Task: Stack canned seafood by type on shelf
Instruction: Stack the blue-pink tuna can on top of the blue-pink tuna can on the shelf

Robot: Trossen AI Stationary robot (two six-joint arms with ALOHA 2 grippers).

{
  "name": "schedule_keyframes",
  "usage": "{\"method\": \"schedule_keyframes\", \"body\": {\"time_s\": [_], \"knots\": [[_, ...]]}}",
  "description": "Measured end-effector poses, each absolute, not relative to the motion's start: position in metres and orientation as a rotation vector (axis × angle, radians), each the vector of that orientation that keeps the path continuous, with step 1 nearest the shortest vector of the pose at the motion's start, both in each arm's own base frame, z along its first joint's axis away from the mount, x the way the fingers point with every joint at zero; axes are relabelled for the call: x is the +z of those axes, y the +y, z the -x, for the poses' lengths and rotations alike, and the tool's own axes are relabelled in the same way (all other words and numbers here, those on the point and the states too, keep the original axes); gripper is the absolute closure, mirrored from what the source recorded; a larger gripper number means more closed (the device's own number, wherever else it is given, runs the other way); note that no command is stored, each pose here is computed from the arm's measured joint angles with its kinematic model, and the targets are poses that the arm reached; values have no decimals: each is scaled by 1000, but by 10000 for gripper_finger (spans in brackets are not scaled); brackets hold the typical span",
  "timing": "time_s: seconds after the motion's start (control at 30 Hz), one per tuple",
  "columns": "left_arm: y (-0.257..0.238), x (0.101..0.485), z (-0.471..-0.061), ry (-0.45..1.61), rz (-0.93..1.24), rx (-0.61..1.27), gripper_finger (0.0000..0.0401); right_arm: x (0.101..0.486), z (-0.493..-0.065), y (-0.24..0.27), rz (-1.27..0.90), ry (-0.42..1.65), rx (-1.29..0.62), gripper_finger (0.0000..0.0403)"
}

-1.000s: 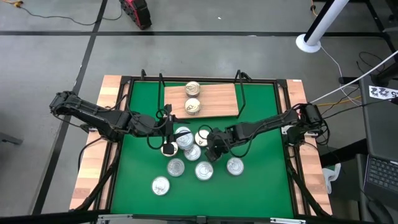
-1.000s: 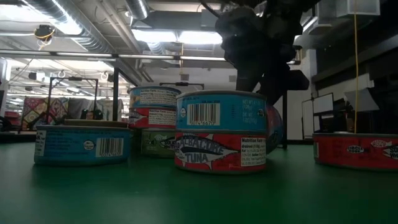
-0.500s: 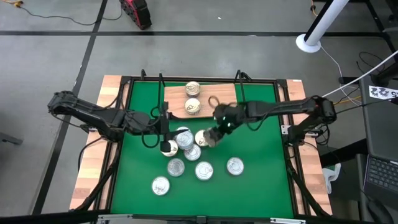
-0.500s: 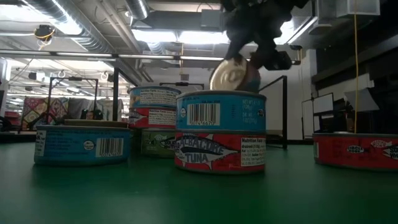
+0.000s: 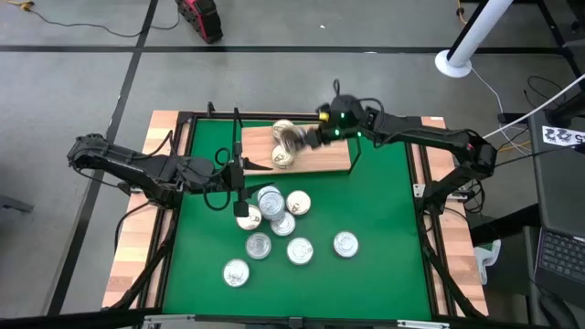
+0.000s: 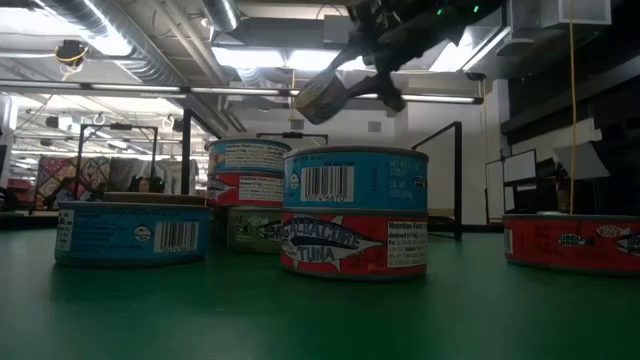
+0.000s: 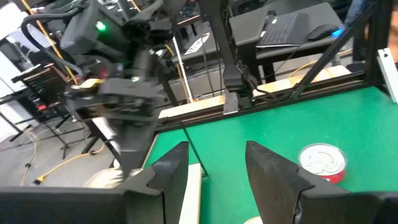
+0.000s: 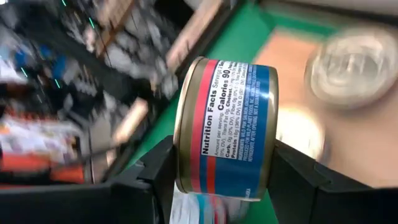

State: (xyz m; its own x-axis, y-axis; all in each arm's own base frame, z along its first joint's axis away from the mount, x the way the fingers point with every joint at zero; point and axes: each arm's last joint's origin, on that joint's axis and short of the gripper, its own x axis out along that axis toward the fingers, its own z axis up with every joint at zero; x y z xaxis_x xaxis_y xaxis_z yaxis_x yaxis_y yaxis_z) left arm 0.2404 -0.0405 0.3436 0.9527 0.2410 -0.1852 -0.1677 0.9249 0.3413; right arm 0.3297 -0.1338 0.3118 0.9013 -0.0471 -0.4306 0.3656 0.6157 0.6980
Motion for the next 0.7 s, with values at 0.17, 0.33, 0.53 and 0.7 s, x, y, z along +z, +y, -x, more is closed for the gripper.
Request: {"method": "schedule_keyframes", "body": {"time_s": [0.17, 0.33, 0.53, 0.7], "knots": [[-36, 343, -241, 231, -326, 231, 246, 302, -333, -171, -880, 297, -270, 214], [-31, 344, -242, 231, -306, 251, 246, 281, -344, -193, -892, 261, -252, 213], [-29, 343, -242, 233, -301, 259, 246, 255, -355, -208, -944, 257, -257, 213], [-29, 343, -242, 233, -299, 259, 246, 234, -361, -212, -970, 300, -262, 213]]}}
